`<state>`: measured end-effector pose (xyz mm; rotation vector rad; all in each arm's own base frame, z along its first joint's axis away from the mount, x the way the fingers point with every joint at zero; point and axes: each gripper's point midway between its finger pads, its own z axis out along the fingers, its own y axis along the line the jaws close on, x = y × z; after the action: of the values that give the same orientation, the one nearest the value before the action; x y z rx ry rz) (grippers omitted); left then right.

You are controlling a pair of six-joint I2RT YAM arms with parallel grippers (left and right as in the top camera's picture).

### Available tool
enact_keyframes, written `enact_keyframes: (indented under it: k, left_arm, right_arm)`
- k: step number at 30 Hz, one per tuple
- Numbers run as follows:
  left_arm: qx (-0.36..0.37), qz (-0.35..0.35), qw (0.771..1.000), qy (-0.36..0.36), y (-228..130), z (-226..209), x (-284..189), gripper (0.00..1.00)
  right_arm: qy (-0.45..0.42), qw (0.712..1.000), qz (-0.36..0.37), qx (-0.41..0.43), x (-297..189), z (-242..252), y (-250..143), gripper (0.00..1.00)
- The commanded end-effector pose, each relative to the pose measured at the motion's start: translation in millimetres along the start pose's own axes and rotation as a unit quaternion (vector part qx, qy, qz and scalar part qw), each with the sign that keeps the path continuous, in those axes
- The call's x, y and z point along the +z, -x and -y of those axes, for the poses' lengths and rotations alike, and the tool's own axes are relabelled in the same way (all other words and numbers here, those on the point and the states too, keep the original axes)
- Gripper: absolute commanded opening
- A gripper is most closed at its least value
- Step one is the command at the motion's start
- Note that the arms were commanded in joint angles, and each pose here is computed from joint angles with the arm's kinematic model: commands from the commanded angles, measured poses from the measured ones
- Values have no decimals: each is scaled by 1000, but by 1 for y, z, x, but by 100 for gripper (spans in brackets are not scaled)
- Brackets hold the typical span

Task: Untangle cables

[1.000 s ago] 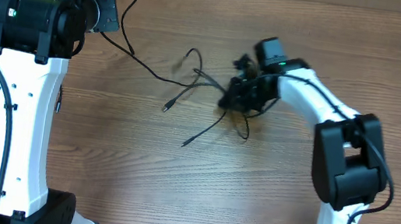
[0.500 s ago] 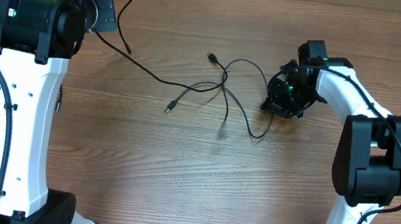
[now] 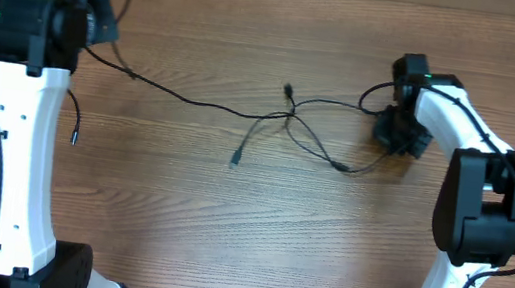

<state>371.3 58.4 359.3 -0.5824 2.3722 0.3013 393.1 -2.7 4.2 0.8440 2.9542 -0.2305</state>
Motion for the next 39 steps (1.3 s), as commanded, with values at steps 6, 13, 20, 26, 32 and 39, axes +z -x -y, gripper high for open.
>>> enact_keyframes:
  k: [6,13,20,26,32,39]
  left_arm:
    - [-46,-64,984,-163,-9,22,-5,4]
    - [-37,-131,979,-150,-36,26,17,4]
    - [41,-237,946,-217,-82,62,55,4]
    - [88,-288,925,-230,-105,71,86,4]
    - [81,-320,933,-142,-116,50,127,4]
    - [70,-361,924,-107,-131,38,155,42]
  right_arm:
    - [5,998,-13,55,1,35,16,4]
    - [134,988,-74,-30,-7,-12,-8,4]
    - [234,960,-108,-107,-26,-62,-37,4]
    - [234,955,-108,-143,-30,-83,-55,4]
    - [237,951,-103,-166,-34,-97,-66,4]
    - [238,951,-102,-168,-34,-98,-66,4]
